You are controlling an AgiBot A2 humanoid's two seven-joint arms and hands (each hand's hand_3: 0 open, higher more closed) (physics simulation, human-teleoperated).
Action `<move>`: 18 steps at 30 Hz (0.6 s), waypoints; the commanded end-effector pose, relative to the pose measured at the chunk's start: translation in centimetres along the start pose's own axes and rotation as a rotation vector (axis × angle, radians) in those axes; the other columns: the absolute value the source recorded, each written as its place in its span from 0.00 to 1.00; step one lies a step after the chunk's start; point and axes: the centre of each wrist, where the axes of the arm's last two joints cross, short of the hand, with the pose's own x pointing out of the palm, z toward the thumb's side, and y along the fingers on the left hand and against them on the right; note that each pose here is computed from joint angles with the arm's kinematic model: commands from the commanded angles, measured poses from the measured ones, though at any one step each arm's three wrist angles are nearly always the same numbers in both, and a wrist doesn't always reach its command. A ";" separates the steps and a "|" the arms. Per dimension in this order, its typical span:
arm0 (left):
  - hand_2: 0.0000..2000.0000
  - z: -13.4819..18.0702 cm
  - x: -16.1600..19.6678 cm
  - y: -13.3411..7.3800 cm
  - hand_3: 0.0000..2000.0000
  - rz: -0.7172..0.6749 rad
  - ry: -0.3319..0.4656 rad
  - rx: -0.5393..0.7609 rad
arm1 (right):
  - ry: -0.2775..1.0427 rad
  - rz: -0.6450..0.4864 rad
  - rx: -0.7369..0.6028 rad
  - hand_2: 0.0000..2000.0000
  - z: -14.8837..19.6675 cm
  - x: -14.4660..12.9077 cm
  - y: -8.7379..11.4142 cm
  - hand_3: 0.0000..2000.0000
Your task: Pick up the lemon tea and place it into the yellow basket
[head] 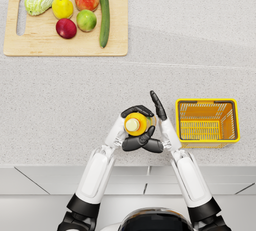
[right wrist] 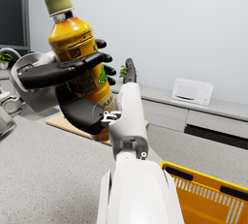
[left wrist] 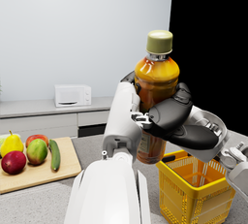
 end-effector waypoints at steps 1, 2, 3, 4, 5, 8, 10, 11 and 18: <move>1.00 0.2 2.0 0.8 1.00 -0.064 -0.003 0.008 | 0.002 0.045 -0.047 0.00 1.2 1.3 -2.0 0.00; 1.00 0.0 2.2 0.7 1.00 -0.062 0.006 -0.006 | 0.398 0.380 -0.037 0.00 1.2 0.9 -2.2 0.00; 1.00 -0.1 2.2 0.6 1.00 -0.070 0.019 -0.012 | 0.107 0.126 -0.057 0.00 1.6 1.2 -2.2 0.00; 1.00 -0.3 2.1 0.6 1.00 -0.068 0.021 -0.019 | 0.130 0.138 -0.057 0.68 1.6 1.0 -2.1 0.16; 1.00 -0.4 2.0 0.6 1.00 -0.069 0.029 -0.026 | 0.138 0.166 -0.049 1.00 1.5 0.9 -2.1 0.33; 1.00 -0.5 1.6 0.4 1.00 -0.082 0.049 -0.032 | 0.158 0.249 -0.051 1.00 1.7 0.9 -2.0 0.82; 0.32 -0.7 1.7 0.0 0.84 -0.120 0.058 -0.037 | 0.171 0.298 -0.047 1.00 1.7 0.8 -2.1 1.00; 0.00 -0.6 1.4 -0.1 0.67 -0.088 0.063 -0.038 | 0.176 0.326 -0.047 1.00 1.7 0.8 -2.1 1.00; 0.00 2.0 -4.1 -4.1 0.00 0.136 0.137 0.005 | 0.196 0.139 -0.109 1.00 4.2 -6.1 -2.0 1.00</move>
